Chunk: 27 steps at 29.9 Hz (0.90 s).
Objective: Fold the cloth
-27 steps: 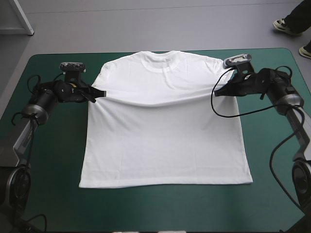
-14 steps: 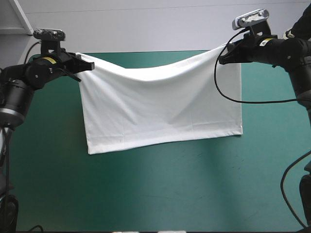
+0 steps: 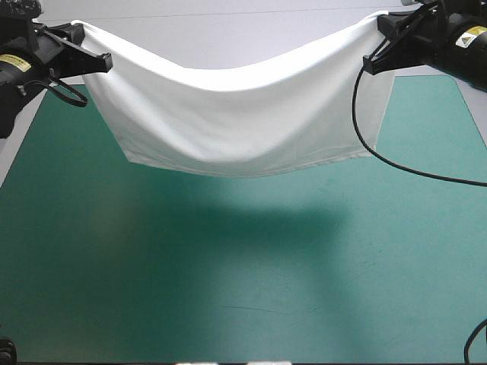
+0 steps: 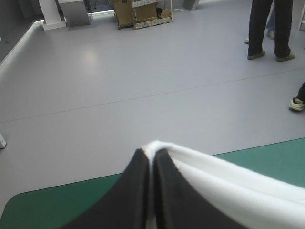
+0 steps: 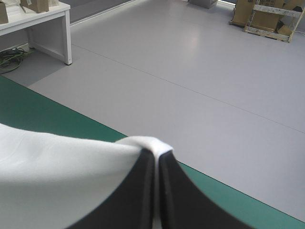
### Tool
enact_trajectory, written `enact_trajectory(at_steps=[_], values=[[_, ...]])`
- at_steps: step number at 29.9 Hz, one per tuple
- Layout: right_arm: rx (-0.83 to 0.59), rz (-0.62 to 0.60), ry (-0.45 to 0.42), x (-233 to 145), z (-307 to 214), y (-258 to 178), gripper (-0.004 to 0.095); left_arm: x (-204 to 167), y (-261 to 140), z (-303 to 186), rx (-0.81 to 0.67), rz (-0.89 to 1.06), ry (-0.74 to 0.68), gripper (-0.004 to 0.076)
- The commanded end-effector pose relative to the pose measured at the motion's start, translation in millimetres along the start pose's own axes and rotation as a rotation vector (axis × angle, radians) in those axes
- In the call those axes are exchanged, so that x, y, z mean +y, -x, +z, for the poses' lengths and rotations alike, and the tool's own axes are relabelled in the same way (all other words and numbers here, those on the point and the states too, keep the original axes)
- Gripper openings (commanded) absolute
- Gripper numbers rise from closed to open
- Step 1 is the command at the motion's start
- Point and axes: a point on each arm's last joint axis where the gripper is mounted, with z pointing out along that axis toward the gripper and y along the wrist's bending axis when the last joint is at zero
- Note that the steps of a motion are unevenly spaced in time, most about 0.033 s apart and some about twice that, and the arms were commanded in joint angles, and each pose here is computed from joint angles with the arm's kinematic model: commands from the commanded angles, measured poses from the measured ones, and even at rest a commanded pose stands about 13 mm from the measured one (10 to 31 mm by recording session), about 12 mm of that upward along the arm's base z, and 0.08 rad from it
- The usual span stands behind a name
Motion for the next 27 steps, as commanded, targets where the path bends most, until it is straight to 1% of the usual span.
enact_trajectory(at_steps=[1,3,10,13,15,20,24,27], values=[[-0.109,-0.021,-0.058,-4.3,-9.9,14.7,-0.0018,2.2,18.3,-9.5,-0.125,0.011,0.03,0.0021],[-0.105,-0.016,-0.068,-8.6,0.4,11.4,-0.0018,3.1,15.3,-0.2,-0.119,0.011,0.032,0.0021],[-0.102,0.025,-0.111,-30.0,62.9,-11.5,-0.0018,9.0,-3.9,63.9,-0.061,0.024,0.045,0.0021],[-0.079,0.044,-0.107,-34.6,82.9,-23.0,-0.0018,11.0,1.5,81.6,-0.052,0.026,0.039,0.002],[-0.067,0.031,-0.109,-36.6,90.9,-28.0,-0.0018,11.8,9.5,86.7,-0.057,0.027,0.032,0.0019],[-0.085,0.025,-0.118,-37.1,89.2,-25.6,-0.0018,12.8,26.3,86.7,-0.083,0.031,0.024,0.0019],[-0.045,0.021,-0.1,-35.2,89.1,-29.4,-0.0017,10.8,14.4,89.9,0.019,0.03,0.001,0.0019],[0.026,0.048,-0.065,-32.5,97.5,-45.9,-0.0017,9.3,-8.1,102.9,0.111,0.022,-0.013,0.0019]])
